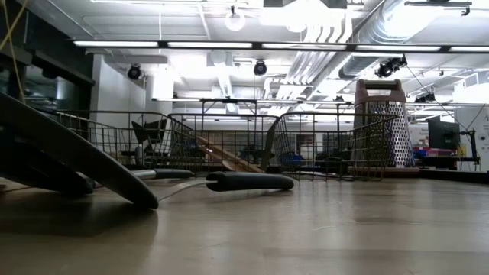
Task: Pick & Place Kitchen Items
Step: Put the blue knife into the right wire basket
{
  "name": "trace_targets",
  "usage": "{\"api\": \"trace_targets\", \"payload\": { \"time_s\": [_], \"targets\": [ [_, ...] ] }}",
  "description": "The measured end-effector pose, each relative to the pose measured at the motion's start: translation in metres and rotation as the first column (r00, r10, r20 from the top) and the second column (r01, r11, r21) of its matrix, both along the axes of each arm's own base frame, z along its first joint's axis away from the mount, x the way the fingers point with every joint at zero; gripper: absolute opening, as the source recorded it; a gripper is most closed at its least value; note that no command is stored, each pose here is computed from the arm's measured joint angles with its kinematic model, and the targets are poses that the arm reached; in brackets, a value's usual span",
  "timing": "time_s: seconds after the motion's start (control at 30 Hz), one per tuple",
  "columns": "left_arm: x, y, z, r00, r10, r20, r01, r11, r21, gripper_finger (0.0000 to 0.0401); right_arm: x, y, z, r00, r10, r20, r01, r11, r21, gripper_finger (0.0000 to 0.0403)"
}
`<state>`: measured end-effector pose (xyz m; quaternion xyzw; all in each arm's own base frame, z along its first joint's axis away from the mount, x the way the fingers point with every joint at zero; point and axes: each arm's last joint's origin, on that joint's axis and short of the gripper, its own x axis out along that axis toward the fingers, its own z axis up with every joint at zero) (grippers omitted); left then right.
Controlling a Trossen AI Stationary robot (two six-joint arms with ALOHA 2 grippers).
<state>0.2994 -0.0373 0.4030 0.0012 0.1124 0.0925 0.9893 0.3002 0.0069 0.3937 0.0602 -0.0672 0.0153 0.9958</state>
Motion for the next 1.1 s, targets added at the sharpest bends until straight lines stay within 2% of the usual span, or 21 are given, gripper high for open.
{"api": "trace_targets", "payload": {
  "time_s": [0.17, 0.5, 0.8, 1.1],
  "targets": [
    [-0.002, 0.001, -0.005, 0.997, 0.061, -0.049, -0.06, 0.998, 0.023, 0.0121, -0.002, -0.001, -0.001, 0.999, -0.03, -0.026, 0.03, 1.0, 0.007, 0.0047],
    [-0.002, 0.002, -0.006, 0.995, 0.079, -0.064, -0.079, 0.997, 0.009, 0.0121, -0.027, -0.024, 0.003, 0.975, -0.179, -0.133, 0.186, 0.982, 0.039, 0.0047],
    [-0.003, 0.003, -0.007, 0.993, 0.101, -0.068, -0.101, 0.995, -0.004, 0.0122, -0.045, -0.062, -0.005, 0.907, -0.318, -0.277, 0.34, 0.94, 0.032, 0.0047],
    [-0.004, 0.004, -0.009, 0.987, 0.138, -0.076, -0.139, 0.99, -0.013, 0.0122, -0.054, -0.106, -0.022, 0.841, -0.352, -0.41, 0.416, 0.906, 0.076, 0.0047]
  ]
}}
